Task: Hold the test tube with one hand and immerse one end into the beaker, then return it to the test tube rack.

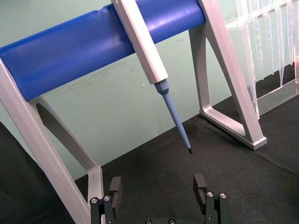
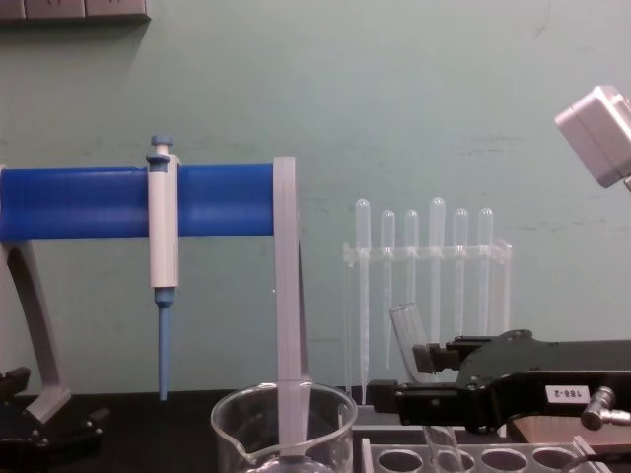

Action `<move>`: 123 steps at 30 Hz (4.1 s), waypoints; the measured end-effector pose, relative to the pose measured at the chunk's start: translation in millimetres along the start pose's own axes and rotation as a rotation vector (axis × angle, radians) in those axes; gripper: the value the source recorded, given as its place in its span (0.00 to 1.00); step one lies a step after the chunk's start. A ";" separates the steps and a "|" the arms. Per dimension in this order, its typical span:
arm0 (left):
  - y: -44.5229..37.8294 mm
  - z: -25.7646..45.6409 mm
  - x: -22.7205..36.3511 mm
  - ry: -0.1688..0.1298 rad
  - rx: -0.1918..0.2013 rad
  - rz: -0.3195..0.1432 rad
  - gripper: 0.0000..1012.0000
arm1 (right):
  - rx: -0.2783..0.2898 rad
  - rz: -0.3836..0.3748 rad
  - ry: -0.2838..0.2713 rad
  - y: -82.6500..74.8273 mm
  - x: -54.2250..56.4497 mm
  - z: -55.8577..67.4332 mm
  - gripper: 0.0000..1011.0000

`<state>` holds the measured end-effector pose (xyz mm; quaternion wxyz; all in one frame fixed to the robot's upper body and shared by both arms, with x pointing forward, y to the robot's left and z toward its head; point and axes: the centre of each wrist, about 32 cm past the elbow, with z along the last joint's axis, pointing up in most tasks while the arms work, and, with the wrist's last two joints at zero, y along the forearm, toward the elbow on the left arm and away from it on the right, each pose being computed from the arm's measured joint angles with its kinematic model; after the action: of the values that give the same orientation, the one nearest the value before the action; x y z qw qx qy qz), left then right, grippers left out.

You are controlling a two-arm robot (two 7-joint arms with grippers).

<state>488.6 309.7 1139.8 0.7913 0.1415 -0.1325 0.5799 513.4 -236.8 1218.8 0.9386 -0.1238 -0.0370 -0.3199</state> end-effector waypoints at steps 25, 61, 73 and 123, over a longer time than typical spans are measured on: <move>0.0 0.0 0.0 0.000 0.000 0.000 0.99 | 0.085 -0.029 0.003 -15.5 -7.1 10.1 0.23; 0.0 0.0 0.0 0.000 0.000 0.000 0.99 | 0.246 -0.092 0.033 -33.1 -18.5 20.8 0.23; 0.0 0.0 0.0 0.000 0.000 0.000 0.99 | 0.245 -0.092 0.032 -32.9 -18.4 20.7 0.23; 0.0 0.0 0.0 0.000 0.000 0.000 0.99 | 0.245 -0.091 0.032 -32.9 -18.5 20.7 0.23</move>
<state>488.6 309.7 1139.8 0.7913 0.1415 -0.1324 0.5799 478.8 -245.8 1242.9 0.9317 -0.0013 -0.0666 -0.3572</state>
